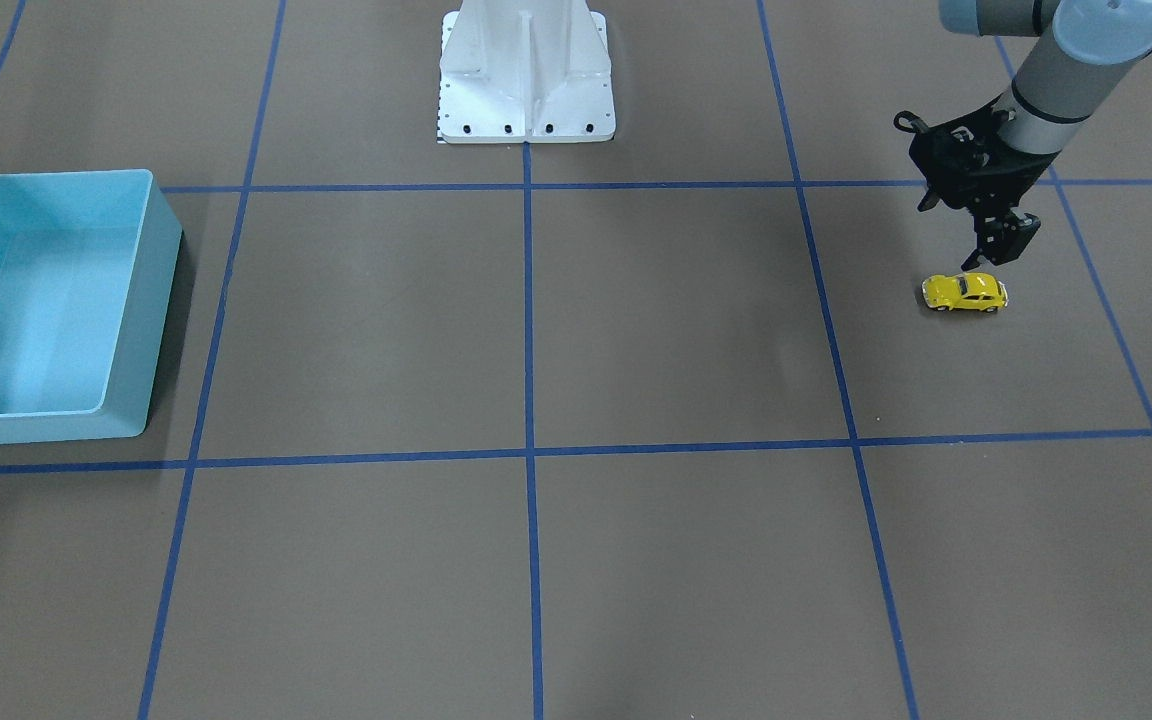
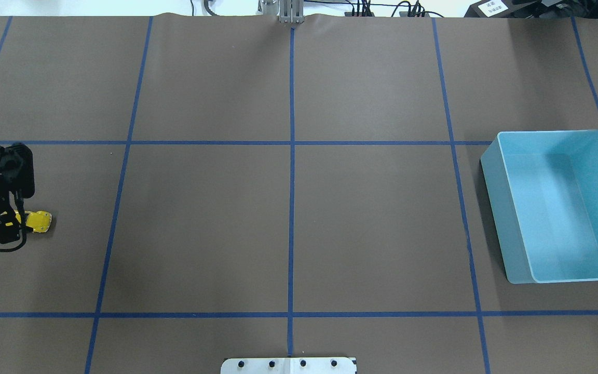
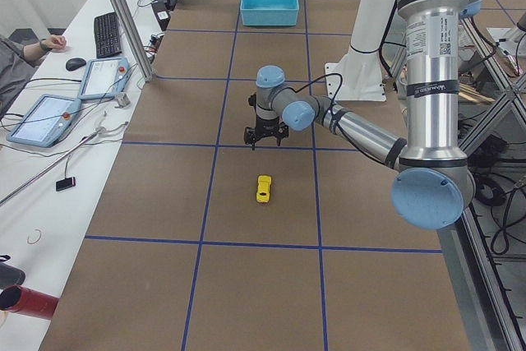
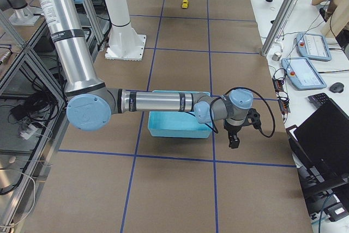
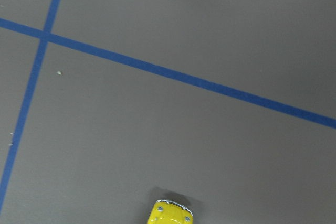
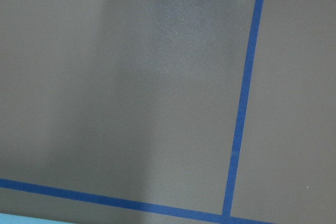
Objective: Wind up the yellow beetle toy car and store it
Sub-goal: 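Lower the left gripper onto the yellow beetle toy car, then press the car down with the left gripper and drag it backward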
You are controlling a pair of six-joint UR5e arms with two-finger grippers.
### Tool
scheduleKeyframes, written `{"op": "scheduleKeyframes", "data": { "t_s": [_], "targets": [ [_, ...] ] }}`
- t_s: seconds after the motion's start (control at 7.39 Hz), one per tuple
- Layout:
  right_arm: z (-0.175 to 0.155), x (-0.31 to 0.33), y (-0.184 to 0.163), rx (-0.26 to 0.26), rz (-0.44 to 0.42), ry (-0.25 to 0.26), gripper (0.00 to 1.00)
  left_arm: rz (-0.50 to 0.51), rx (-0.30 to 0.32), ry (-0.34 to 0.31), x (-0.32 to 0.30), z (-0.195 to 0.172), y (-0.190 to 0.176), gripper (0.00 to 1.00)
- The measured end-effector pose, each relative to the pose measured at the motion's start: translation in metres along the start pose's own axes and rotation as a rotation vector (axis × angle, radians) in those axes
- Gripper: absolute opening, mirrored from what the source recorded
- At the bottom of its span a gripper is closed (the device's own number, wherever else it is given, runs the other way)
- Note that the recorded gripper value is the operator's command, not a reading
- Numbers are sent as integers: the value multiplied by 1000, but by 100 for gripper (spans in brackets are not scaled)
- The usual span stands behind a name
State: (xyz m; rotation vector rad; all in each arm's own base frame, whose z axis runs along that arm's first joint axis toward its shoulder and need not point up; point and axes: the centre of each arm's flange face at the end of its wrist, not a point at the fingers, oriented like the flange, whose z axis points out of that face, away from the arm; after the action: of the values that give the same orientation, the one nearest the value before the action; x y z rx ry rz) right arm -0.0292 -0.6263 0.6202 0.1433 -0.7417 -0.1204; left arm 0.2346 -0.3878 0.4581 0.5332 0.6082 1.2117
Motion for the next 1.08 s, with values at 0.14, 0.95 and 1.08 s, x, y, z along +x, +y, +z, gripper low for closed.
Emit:
{"op": "scheduleKeyframes", "data": {
  "t_s": [0.14,0.95,1.08],
  "targets": [
    [0,0,0,0,0,0,100,20,-4,8,9,9,11,100],
    [0,0,0,0,0,0,100,191,-35,42,13,40,21,100],
    [0,0,0,0,0,0,100,201,-53,54,11,51,27,100]
  ]
}}
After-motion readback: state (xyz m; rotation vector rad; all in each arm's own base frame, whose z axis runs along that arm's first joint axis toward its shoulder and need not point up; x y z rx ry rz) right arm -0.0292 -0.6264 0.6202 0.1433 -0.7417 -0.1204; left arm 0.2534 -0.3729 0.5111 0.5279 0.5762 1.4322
